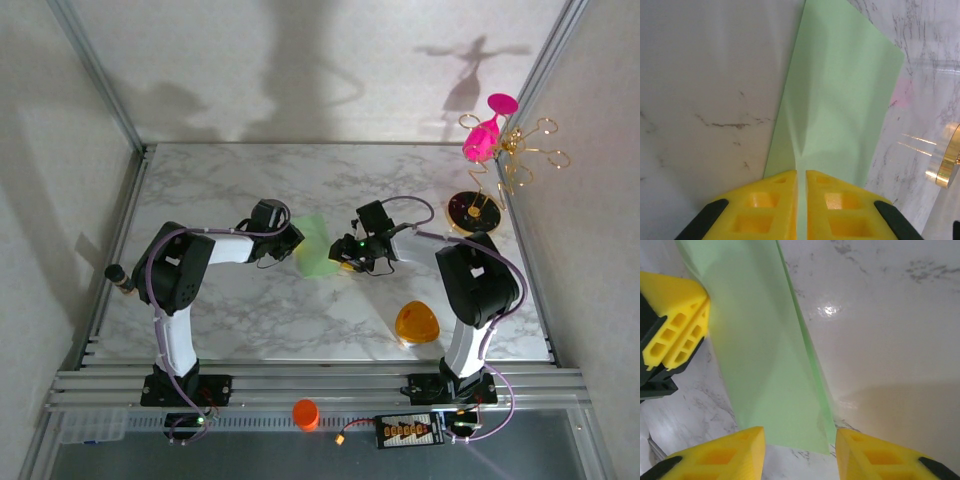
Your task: Fold a paper plane with a square sheet of paper (pick it up from the middle)
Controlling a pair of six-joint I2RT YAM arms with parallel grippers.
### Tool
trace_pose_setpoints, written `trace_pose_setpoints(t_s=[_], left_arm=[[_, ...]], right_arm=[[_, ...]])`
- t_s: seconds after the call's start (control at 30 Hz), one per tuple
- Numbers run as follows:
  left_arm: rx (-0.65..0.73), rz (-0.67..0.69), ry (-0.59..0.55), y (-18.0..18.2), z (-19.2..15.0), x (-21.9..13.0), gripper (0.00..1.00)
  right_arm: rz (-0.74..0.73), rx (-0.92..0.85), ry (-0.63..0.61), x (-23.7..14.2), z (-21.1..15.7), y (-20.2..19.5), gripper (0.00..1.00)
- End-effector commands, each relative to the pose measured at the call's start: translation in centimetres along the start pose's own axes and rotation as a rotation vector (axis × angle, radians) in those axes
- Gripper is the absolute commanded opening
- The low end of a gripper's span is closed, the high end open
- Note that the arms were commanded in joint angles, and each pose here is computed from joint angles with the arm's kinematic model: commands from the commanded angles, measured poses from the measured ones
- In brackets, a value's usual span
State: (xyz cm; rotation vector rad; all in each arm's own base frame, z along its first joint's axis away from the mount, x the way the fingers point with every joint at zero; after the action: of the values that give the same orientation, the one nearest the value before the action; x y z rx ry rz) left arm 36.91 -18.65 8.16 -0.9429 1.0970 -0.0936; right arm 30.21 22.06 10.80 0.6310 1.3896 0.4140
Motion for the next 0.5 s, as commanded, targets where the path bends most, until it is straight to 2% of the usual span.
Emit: trace_pose_setpoints(t_s=[0.0, 0.47], left_arm=[[-0.029, 0.120, -0.003, 2.87, -0.39, 0.36, 0.13], [-0.025, 0.126, 0.005, 2.96, -0.51, 0.51, 0.13]], right_arm=[[-0.020, 0.009, 0.054, 0.89, -0.99, -0.74, 0.42], [0.011, 0.004, 0.088, 1.52, -1.26, -0.62, 0.39]])
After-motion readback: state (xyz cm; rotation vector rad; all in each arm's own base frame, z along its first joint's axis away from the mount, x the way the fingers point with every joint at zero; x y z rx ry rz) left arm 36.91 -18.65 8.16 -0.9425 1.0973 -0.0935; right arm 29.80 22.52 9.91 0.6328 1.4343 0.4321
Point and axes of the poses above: each hand's point on the last joint's axis, 136 mm out from that joint toward the fingers, its own x axis out along the fingers, its own y axis along the line the jaws close on, z = x × y, the point moved 9 cm from there along -x, back along the fingers, and after that the axes turned 2 degrees about x, right-handed, at the moved point
